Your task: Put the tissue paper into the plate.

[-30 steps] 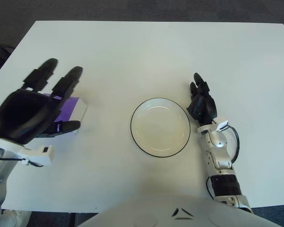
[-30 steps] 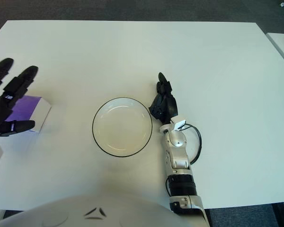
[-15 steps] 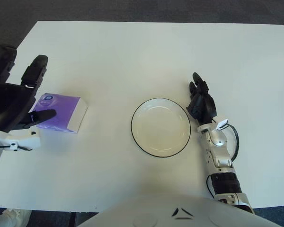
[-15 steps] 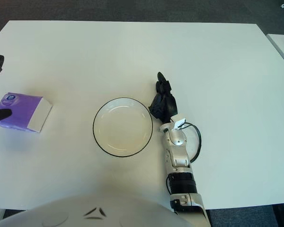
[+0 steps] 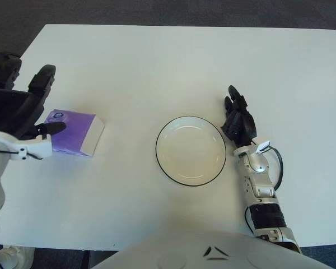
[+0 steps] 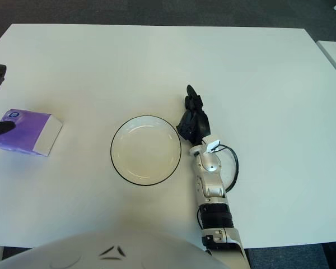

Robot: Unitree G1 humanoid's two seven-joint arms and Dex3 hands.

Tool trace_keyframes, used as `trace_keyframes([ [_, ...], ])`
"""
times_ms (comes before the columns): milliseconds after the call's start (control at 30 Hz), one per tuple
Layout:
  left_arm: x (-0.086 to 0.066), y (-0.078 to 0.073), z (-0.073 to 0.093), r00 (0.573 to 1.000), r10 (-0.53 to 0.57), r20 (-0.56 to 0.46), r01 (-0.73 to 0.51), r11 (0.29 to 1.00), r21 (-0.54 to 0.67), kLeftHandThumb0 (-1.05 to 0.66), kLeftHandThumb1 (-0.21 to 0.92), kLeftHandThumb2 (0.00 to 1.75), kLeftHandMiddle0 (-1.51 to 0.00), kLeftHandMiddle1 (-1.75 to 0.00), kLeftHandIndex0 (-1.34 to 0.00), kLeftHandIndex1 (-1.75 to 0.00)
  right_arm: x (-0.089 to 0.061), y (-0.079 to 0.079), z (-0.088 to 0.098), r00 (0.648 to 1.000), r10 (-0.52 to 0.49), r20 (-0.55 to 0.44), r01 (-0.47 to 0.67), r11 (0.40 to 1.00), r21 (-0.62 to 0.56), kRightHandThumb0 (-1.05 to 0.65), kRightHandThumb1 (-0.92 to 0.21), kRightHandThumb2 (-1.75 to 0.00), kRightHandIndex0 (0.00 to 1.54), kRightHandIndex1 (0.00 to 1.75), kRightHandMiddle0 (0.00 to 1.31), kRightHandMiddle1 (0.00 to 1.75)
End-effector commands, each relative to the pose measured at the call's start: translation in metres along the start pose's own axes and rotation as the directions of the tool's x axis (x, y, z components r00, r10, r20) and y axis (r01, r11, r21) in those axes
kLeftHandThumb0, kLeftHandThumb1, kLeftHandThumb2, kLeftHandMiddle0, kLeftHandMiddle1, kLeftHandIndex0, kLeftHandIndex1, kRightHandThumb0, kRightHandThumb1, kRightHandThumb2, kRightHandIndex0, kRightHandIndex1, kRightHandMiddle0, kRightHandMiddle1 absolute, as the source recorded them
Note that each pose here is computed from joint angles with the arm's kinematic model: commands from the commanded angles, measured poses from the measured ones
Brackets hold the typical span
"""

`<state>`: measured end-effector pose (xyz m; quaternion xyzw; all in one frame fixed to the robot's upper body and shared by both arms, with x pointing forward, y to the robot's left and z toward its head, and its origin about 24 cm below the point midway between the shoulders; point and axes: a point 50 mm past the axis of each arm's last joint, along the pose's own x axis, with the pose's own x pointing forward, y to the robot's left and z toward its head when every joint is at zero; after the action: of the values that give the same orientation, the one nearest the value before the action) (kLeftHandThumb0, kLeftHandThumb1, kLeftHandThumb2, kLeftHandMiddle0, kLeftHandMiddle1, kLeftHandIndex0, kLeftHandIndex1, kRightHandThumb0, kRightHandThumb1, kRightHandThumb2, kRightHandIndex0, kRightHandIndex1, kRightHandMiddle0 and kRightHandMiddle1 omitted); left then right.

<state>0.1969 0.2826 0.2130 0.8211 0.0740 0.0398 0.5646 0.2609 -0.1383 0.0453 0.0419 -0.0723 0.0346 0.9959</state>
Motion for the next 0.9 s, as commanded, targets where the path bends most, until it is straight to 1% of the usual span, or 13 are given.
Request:
trace_keyframes([
  [0,0.007,0.0,0.001,1.0,-0.028,0.001,0.028,0.999,0.028,-1.05,0.92,0.63,0.0,0.0,0.0,0.0,-0.032,-0.008,-0.053,0.954,-0.043,-0.298,0.046,0.999,0.005,-0.84,-0.92,-1.1,0.11,0.03,0.0,0.2],
  [233,0.013,-0.002,0.004,1.0,-0.029,0.013,0.028,0.999,0.037,-1.05,0.92,0.49,0.0,0.0,0.0,0.0,-0.032,-0.008,-0.052,0.955,-0.044,-0.293,0.048,0.999,0.003,-0.84,-0.92,-1.1,0.12,0.03,0.0,0.21],
  [367,0.014,-0.003,0.006,0.999,-0.025,0.025,0.024,0.999,0.039,-1.05,0.92,0.45,0.0,0.0,0.0,0.0,-0.032,-0.009,-0.052,0.955,-0.046,-0.292,0.049,0.999,0.002,-0.84,-0.92,-1.1,0.12,0.03,0.0,0.22],
  [433,0.016,-0.006,0.008,0.998,-0.029,0.061,0.026,0.998,0.055,-1.05,0.92,0.43,0.0,0.0,0.0,0.0,-0.032,-0.009,-0.052,0.955,-0.048,-0.294,0.05,0.999,-0.001,-0.84,-0.92,-1.1,0.12,0.03,0.0,0.22],
  [500,0.017,-0.009,0.011,0.995,-0.036,0.09,0.03,0.997,0.071,-1.05,0.92,0.36,0.0,0.0,0.0,0.0,-0.032,-0.01,-0.052,0.954,-0.05,-0.295,0.051,0.999,-0.004,-0.84,-0.92,-1.1,0.12,0.03,0.0,0.22],
  [600,0.019,-0.011,0.013,0.993,-0.048,0.11,0.038,0.996,0.085,-1.05,0.92,0.32,0.0,0.0,0.0,0.0,-0.032,-0.01,-0.052,0.954,-0.05,-0.294,0.051,0.999,-0.006,-0.84,-0.92,-1.1,0.12,0.03,0.0,0.22],
  [700,0.021,-0.014,0.016,0.987,-0.071,0.144,0.055,0.992,0.11,-1.05,0.92,0.32,0.0,0.0,0.0,0.0,-0.033,-0.01,-0.051,0.955,-0.051,-0.293,0.052,0.999,-0.006,-0.84,-0.92,-1.1,0.12,0.03,0.0,0.22],
  [867,0.022,-0.015,0.02,0.971,-0.113,0.211,0.087,0.988,0.127,-1.05,0.92,0.42,0.0,0.0,0.0,0.0,-0.034,-0.011,-0.05,0.955,-0.052,-0.293,0.052,0.999,-0.007,-0.85,-0.92,-1.1,0.12,0.03,0.0,0.22],
])
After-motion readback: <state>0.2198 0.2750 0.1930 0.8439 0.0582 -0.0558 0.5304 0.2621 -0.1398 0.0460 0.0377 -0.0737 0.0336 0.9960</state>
